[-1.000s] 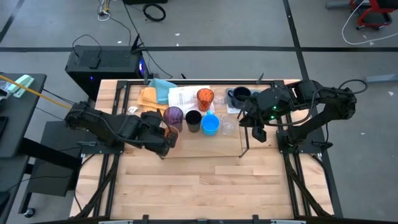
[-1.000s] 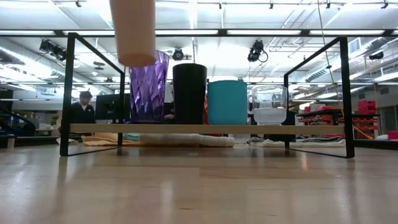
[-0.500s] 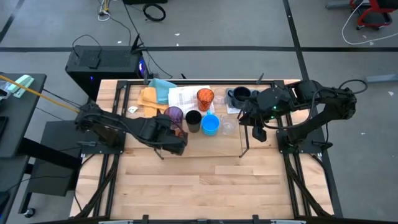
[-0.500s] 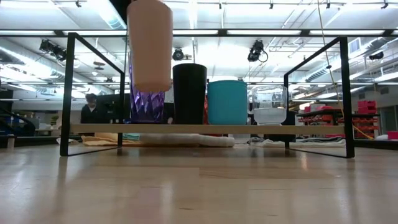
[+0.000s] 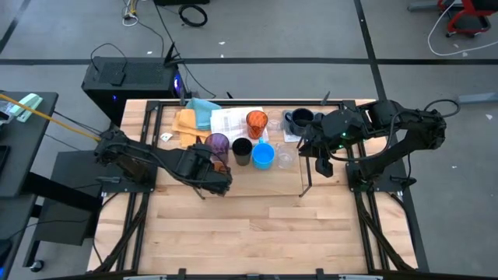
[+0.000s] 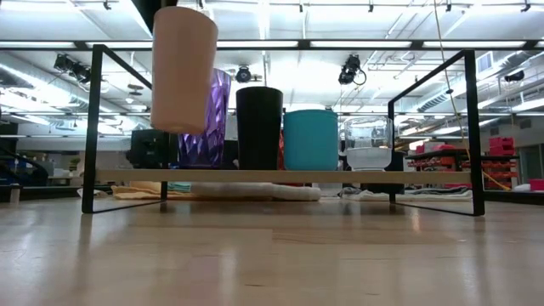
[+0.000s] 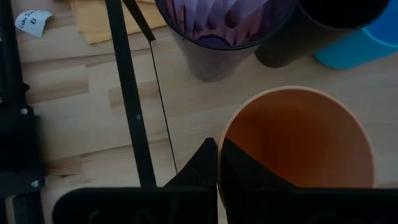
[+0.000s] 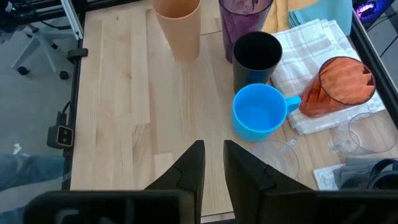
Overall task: Stack small to large cups/mugs on shelf
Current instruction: Put the orange cup on the shelf
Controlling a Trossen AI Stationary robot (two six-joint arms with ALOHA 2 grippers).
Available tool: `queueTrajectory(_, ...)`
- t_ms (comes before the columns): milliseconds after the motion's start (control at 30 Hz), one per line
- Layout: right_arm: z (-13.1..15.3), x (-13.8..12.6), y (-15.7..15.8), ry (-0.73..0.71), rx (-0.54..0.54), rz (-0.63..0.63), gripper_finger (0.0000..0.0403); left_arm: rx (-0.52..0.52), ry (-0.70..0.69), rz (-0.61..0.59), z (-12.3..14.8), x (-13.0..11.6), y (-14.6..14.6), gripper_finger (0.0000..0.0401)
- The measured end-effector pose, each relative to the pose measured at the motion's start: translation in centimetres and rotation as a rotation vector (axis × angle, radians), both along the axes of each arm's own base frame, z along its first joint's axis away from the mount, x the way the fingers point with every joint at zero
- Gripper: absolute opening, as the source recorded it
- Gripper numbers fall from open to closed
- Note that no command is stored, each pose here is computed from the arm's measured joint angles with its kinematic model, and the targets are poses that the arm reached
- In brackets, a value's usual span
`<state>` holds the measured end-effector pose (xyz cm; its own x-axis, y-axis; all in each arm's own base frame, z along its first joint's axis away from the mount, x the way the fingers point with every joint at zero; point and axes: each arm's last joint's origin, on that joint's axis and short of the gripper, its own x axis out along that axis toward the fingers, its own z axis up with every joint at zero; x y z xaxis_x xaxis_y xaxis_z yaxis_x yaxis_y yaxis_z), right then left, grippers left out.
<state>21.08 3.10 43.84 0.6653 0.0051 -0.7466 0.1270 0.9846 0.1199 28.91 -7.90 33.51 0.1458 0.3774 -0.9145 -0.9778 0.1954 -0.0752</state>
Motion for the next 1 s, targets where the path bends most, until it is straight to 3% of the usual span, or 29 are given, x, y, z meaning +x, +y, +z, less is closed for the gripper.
queueTrajectory(1000,0.0,0.0,0.0,-0.004,0.012,-0.012,0.0066,0.044,0.106,-0.005,-2.9,1.9,-0.8,0.0009)
